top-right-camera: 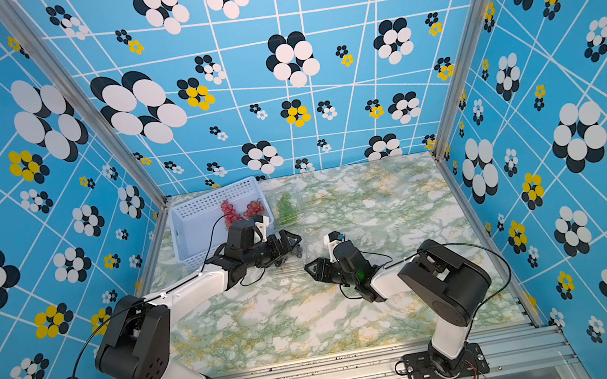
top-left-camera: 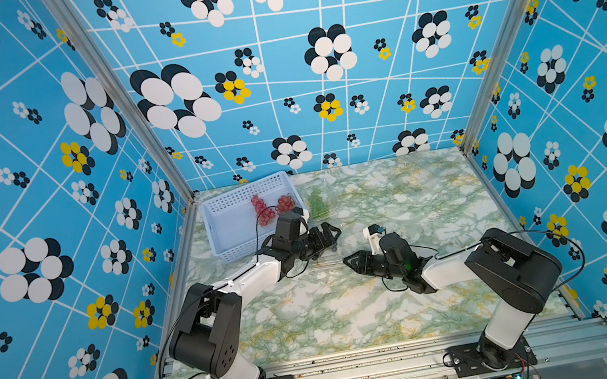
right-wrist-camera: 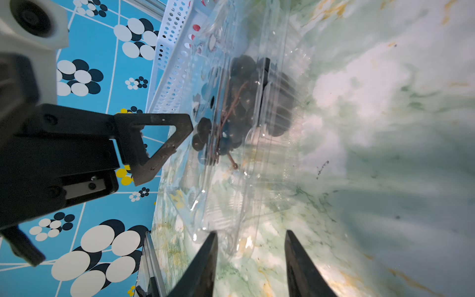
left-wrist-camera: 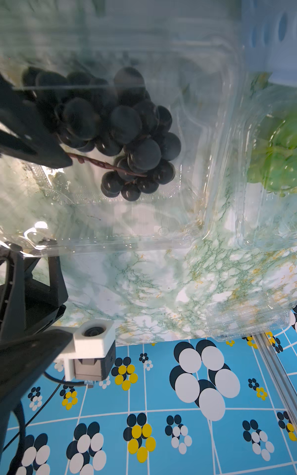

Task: Pack grapes into containers
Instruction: Close the packing box at the center of the board.

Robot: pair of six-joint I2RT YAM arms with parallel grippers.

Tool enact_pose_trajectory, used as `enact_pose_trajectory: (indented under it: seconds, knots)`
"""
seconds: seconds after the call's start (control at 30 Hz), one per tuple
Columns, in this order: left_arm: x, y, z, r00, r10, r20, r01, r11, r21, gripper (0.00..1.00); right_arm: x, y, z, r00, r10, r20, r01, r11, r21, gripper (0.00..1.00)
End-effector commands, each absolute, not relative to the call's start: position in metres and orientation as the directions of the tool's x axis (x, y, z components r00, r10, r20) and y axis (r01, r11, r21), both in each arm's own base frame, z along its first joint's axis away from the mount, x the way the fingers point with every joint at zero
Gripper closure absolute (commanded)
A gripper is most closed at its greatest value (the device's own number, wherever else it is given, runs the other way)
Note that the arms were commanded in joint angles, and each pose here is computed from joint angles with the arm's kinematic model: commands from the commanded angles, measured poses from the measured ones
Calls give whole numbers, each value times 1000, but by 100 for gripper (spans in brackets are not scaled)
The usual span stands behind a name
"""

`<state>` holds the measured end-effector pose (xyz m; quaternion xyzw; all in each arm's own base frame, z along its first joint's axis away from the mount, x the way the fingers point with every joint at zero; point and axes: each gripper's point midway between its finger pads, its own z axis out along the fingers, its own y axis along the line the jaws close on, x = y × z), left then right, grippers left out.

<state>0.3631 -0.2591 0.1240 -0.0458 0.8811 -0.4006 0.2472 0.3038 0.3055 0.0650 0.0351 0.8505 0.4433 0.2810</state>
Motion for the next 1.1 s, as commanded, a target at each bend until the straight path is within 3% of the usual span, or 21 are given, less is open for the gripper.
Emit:
enact_pose_trajectory:
  seconds: [0.0,0.4,1.07]
  knots:
    - [353,-254,115,-884,-270,-381,94,698,-710,0,305,314,68,-844,303,-444,-202,586,785,60]
    - [352,-252,115,-883,-268,-384,93,704,-705,0,304,319,59,-854,312,-417,-183,570,801,74]
    - [351,-249,115,-884,-260,-389,94,716,-692,0,302,320,44,-863,309,-399,-166,574,802,79]
